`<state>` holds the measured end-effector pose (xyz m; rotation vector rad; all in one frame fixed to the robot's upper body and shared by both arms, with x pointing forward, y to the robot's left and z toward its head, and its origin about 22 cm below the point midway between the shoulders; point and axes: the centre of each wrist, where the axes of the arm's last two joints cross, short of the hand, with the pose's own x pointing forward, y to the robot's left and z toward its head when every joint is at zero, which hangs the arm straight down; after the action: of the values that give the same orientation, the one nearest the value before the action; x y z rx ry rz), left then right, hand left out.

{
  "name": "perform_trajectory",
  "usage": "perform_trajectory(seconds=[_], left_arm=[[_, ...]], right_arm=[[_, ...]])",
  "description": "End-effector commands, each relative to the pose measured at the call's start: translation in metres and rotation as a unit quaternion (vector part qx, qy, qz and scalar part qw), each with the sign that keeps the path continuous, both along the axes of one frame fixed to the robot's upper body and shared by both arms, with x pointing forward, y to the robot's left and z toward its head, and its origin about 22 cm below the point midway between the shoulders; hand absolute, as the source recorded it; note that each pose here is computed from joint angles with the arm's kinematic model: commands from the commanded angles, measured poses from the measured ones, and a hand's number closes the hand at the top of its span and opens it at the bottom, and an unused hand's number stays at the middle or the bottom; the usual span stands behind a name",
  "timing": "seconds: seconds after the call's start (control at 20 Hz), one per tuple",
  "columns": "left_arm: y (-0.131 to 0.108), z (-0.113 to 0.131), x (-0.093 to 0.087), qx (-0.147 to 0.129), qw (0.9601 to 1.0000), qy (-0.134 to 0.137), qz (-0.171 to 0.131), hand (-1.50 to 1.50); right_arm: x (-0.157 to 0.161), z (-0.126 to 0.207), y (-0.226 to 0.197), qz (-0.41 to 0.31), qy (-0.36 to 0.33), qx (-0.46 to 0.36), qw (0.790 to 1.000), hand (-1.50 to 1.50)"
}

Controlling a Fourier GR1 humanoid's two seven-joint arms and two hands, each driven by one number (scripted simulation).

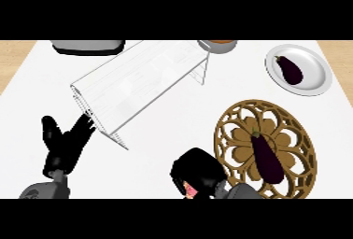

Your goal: Pick the cupcake from the placemat and place it in the tiered shelf

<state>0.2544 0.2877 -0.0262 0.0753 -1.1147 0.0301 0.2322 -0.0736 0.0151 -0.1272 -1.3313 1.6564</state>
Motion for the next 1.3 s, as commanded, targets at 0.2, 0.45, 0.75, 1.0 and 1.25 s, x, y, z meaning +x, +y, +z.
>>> perform_trajectory(seconds=[0.2, 0.45, 0.75, 1.0, 1.25], left_arm=[[-0.005, -0.011, -0.008, 0.004, 1.0, 0.007, 0.005, 0.0], [-0.01, -0.007, -0.005, 0.001, 1.0, 0.001, 0.008, 0.0], [-0.002, -0.001, 0.004, 0.0, 0.9998, 0.003, 0.021, 0.0], [0.001, -0.008, -0.007, 0.007, 0.9999, 0.006, 0.006, 0.0], [-0.009, -0.004, -0.004, 0.003, 0.9999, 0.007, 0.01, 0.0]], right_arm=[[-0.032, 0.076, 0.042, 0.082, -0.057, 0.15, 0.984, 1.5], [-0.029, 0.146, 0.022, 0.041, -0.122, 0.215, 0.968, 1.5], [-0.037, 0.216, 0.007, -0.032, -0.16, 0.253, 0.954, 1.5], [-0.017, 0.269, 0.003, -0.06, -0.167, 0.261, 0.949, 1.5], [0.022, 0.321, 0.019, -0.094, -0.15, 0.277, 0.944, 1.5]])
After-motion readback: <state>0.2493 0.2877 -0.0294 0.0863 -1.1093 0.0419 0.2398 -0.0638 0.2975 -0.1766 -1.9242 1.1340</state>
